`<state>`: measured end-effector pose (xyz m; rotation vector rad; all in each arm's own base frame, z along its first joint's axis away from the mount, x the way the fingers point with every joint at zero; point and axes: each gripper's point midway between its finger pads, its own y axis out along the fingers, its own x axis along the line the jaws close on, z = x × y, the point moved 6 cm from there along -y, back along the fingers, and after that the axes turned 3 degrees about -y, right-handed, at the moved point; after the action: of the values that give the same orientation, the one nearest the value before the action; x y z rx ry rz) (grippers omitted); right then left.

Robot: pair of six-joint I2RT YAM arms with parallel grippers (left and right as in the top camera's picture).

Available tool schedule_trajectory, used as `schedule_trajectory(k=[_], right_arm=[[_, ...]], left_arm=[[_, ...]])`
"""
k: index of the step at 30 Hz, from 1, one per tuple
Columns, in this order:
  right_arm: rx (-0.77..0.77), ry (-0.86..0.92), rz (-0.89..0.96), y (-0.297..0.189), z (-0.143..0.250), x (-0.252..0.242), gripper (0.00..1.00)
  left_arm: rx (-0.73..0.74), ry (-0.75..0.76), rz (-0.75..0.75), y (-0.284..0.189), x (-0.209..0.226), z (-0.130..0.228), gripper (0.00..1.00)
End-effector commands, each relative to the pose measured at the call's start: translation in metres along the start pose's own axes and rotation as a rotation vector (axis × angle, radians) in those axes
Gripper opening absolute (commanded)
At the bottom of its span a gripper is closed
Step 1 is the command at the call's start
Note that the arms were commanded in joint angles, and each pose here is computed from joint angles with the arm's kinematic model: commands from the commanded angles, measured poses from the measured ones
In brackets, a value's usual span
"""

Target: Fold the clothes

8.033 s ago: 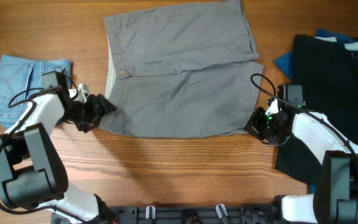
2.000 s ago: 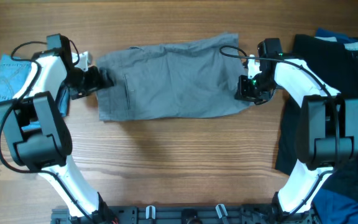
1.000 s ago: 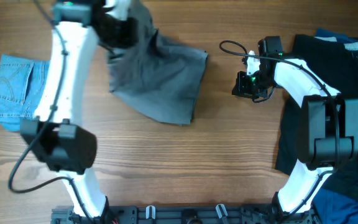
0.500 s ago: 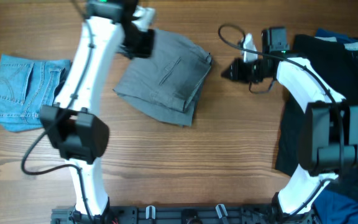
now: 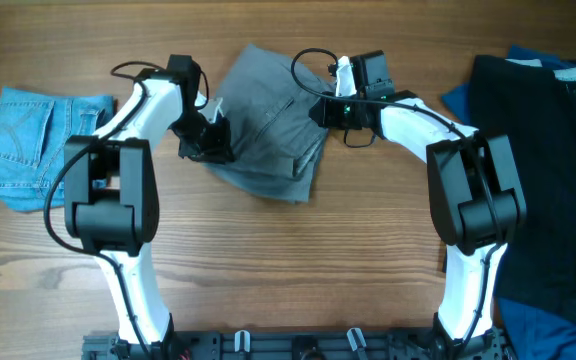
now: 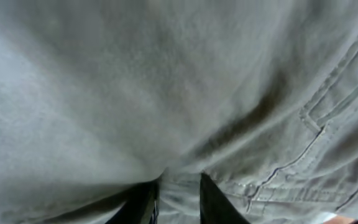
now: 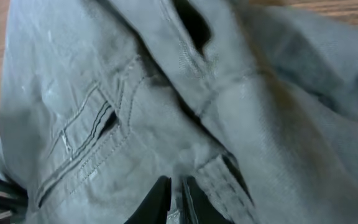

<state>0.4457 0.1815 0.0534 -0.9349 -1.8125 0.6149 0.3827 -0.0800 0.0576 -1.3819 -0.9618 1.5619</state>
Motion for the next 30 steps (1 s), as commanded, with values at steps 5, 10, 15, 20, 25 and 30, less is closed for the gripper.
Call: schedule_trajectory(k=[5, 10, 15, 20, 25, 30], right_arm=[[-0.152, -0.177, 0.083, -0.104, -0.031, 0.042, 0.29], [-0.226, -0.200, 0.132, -0.130, -0.040, 0.050, 0.45], [-0.141, -0.178, 0.150, -0.073, -0.030, 0.016, 0.19], [-0.015, -0.121, 0.153, -0.003, 0.002, -0.029, 0.14], [0.003, -0.113, 0.156, -0.001, 0.006, -0.031, 0.14], [0.021, -0.107, 0.113, -0.001, 0.009, -0.026, 0.14]], left_arm=[[-0.294, -0.042, -0.132, -0.074, 0.041, -0.073, 0.27], [-0.036, -0.099, 0.121, -0.088, -0.001, -0.029, 0.86], [0.085, -0.143, 0.157, -0.048, 0.005, -0.005, 1.00], [0.065, -0.301, 0.245, -0.005, 0.013, -0.003, 1.00], [0.021, -0.512, 0.259, 0.034, 0.006, -0.005, 1.00], [-0.113, -0.527, 0.286, 0.085, -0.020, -0.004, 0.89]])
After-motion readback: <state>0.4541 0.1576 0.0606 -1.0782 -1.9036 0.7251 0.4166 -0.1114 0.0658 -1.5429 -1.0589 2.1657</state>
